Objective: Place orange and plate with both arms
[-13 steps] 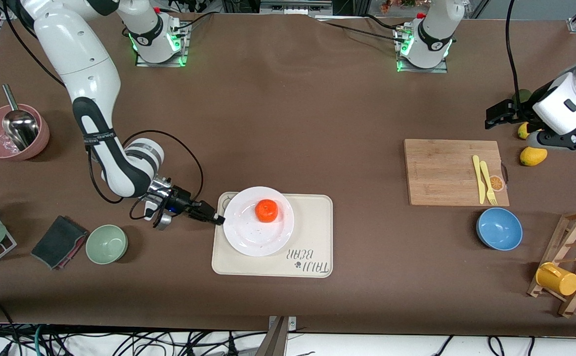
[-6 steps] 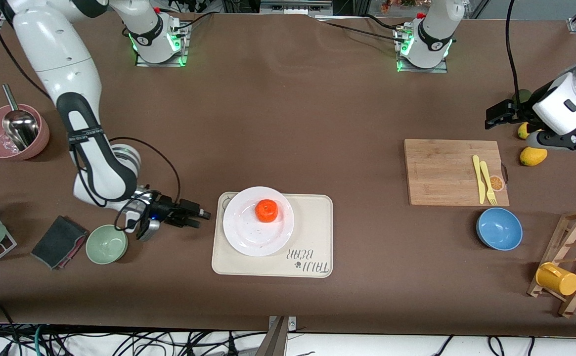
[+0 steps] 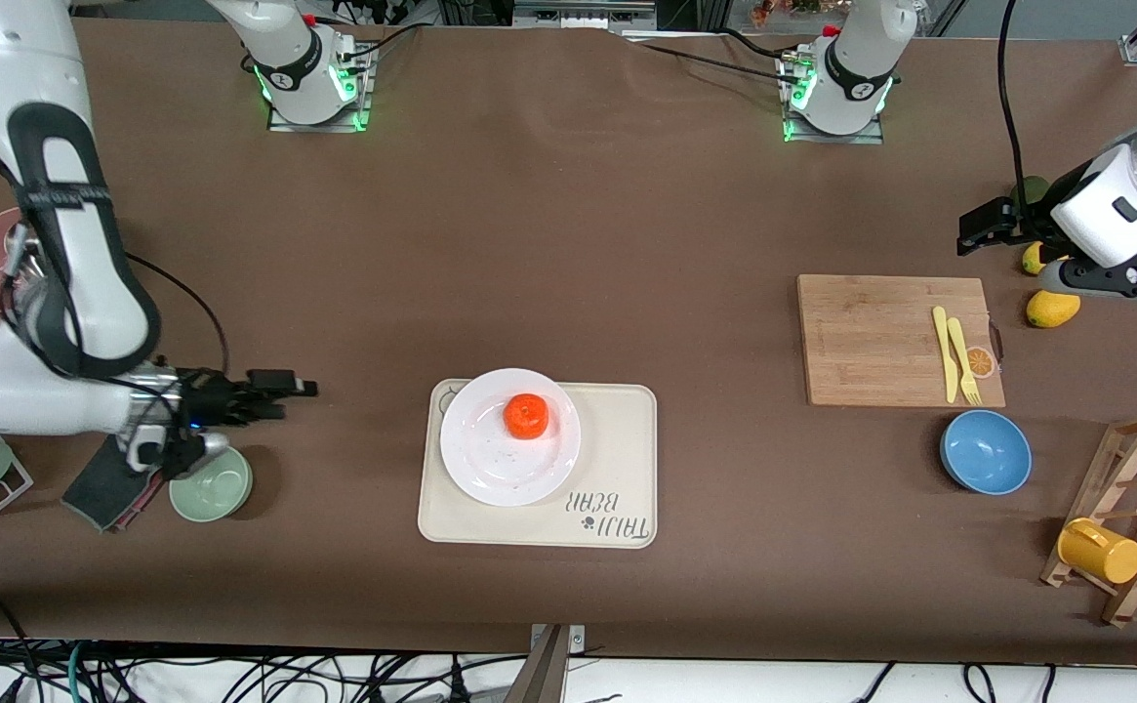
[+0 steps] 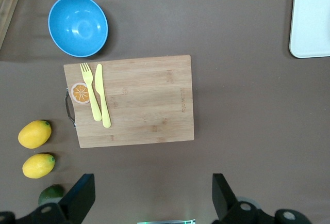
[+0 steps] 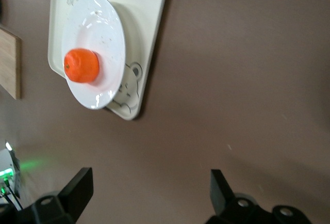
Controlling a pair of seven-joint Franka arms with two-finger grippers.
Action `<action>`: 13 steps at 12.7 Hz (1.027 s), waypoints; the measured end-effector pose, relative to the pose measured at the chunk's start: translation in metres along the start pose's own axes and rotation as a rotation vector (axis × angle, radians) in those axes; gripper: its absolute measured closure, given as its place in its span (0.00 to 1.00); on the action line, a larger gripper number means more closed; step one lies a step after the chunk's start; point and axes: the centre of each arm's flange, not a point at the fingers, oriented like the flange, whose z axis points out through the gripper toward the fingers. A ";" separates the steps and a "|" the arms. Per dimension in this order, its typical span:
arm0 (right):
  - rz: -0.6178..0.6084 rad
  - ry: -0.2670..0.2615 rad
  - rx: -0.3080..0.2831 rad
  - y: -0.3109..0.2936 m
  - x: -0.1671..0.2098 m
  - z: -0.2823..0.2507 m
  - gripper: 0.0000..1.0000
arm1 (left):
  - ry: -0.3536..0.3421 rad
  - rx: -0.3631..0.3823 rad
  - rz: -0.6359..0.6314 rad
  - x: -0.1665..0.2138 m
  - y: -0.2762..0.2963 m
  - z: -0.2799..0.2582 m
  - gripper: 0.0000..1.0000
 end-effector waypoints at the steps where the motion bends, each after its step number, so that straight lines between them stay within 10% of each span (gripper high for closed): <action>1: 0.022 -0.026 -0.070 -0.005 -0.009 -0.024 0.00 | 0.000 0.000 0.000 0.000 0.000 0.000 0.00; 6: 0.130 -0.040 -0.365 -0.063 -0.051 -0.114 0.00 | 0.000 0.000 0.000 0.000 0.000 0.000 0.00; 13: 0.224 -0.069 -0.575 -0.124 -0.091 -0.167 0.00 | 0.001 0.000 0.000 0.000 0.000 0.000 0.00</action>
